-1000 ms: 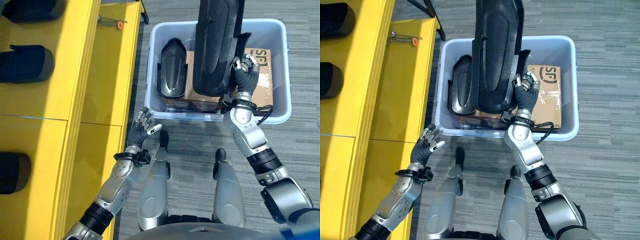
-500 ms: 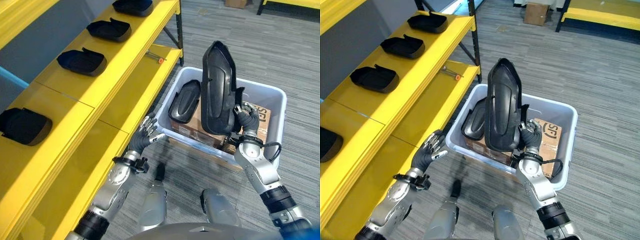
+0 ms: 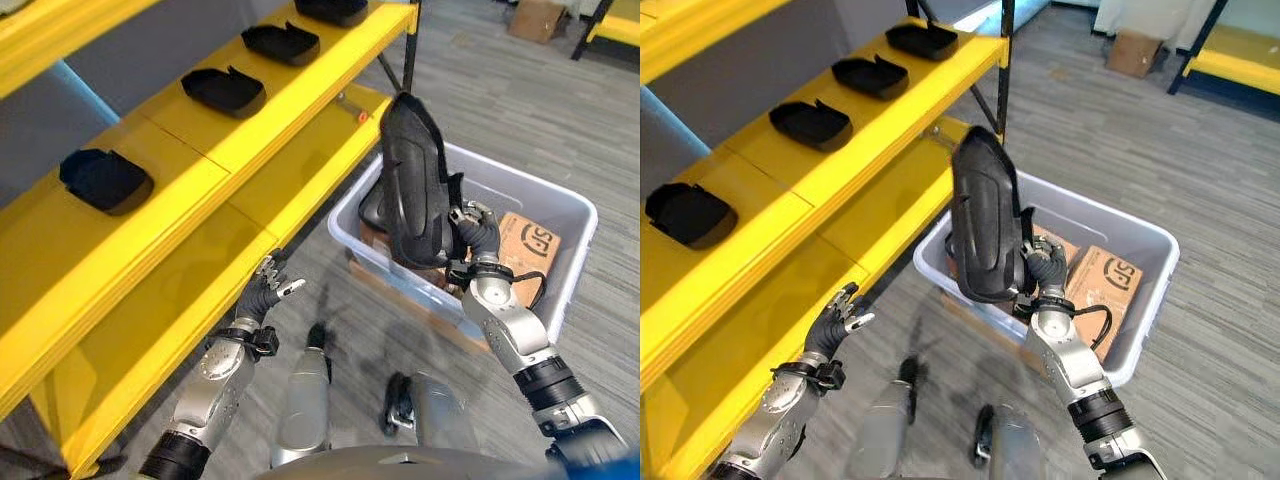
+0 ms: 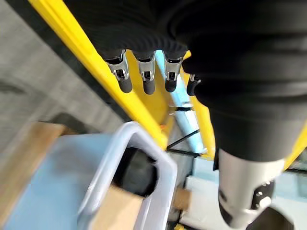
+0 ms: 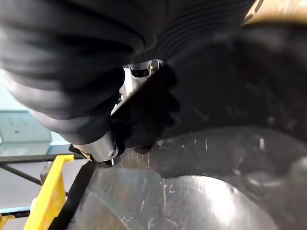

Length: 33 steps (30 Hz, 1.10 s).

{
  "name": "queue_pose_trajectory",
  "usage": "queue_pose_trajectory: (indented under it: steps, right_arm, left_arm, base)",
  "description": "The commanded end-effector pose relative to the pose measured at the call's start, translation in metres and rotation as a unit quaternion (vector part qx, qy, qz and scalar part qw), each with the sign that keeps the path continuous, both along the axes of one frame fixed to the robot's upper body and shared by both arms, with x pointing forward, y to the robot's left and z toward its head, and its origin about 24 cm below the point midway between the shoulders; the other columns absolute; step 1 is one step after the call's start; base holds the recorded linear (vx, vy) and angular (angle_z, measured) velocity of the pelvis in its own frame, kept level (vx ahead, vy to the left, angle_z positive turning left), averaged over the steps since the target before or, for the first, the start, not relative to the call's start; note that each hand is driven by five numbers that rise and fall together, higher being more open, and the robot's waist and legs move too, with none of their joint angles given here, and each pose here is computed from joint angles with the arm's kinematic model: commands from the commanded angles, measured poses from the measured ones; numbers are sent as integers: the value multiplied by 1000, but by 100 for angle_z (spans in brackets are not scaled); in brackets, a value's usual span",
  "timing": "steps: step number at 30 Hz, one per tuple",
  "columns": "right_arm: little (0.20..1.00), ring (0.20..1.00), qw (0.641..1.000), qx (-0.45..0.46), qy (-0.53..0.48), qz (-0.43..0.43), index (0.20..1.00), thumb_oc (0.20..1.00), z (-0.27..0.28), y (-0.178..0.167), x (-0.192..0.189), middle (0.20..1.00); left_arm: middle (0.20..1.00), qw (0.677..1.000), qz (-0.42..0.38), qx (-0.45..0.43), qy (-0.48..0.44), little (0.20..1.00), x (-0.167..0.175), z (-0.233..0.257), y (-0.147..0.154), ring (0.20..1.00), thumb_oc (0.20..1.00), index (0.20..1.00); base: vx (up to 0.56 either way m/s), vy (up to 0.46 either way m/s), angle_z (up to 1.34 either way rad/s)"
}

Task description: Move parts from the plastic box to the shelf.

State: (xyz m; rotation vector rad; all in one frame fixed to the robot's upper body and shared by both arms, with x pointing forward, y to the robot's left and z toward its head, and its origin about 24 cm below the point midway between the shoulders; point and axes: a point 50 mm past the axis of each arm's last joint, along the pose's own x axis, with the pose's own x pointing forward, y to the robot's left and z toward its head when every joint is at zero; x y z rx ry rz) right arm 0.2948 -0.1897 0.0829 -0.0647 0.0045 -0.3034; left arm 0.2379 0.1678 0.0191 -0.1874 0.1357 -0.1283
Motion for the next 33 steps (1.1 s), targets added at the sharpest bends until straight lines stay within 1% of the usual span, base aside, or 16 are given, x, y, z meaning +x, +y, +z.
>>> queue_pose_trajectory:
  steps: [1,6,7,8,12,14,17,23,26,27,29,31,33]
  right_arm:
    - [200,200,991,54,-126,-6,200,200,50,-9,1,200]
    - [200,200,990,58,-128,-5,200,200,51,-11,1,200]
    - [200,200,991,72,-116,10,200,200,47,-3,-1,200]
    - [200,200,991,65,-115,22,200,200,45,2,-3,200]
    - [200,200,988,53,-129,66,200,200,50,16,0,200]
    - [200,200,987,49,-131,74,200,200,53,18,1,200]
    - [200,200,981,39,-146,121,200,200,63,30,4,200]
    - [200,200,969,31,-168,178,200,200,76,46,5,200]
    - [200,200,969,33,-164,181,200,200,74,50,3,200]
    - [200,200,973,40,-157,163,200,200,68,47,-3,200]
    - [200,200,976,42,-148,154,200,200,62,43,-8,200]
    - [200,200,976,30,-137,164,200,200,57,43,-11,200]
    - [200,200,976,13,-133,174,200,200,55,44,-13,200]
  left_arm:
    - [1000,991,-34,3,-130,1000,14,53,-5,1000,1000,1000]
    - [1000,991,-36,5,-128,1000,14,54,-6,1000,1000,1000]
    - [1000,992,-32,16,-120,1000,12,54,-9,1000,1000,1000]
    - [1000,993,-22,16,-113,1000,10,53,-9,1000,1000,1000]
    - [1000,992,-2,20,-125,1000,3,55,-2,1000,1000,1000]
    - [1000,991,-1,19,-130,1000,2,57,-2,1000,1000,1000]
    - [1000,989,-6,25,-148,1000,1,63,-2,1000,1000,1000]
    - [1000,985,-13,31,-170,1000,3,71,-3,1000,1000,1000]
    - [1000,985,-36,30,-164,1000,4,69,-8,1000,1000,1000]
    - [1000,985,-71,30,-155,1000,3,66,-15,1000,1000,1000]
    - [1000,985,-89,38,-146,1000,2,62,-19,1000,1000,1000]
    - [1000,987,-79,29,-133,1000,0,59,-17,1000,1000,1000]
    - [1000,989,-69,23,-127,1000,0,58,-17,1000,1000,1000]
  base:
    - [-15,414,109]
    - [25,146,37]
    - [93,523,11]
    - [65,624,23]
    - [-57,201,23]
    - [-60,141,13]
    - [-51,196,15]
    - [-17,150,8]
    - [95,118,32]
    - [195,58,92]
    - [196,34,147]
    - [145,39,141]
    - [198,-22,39]
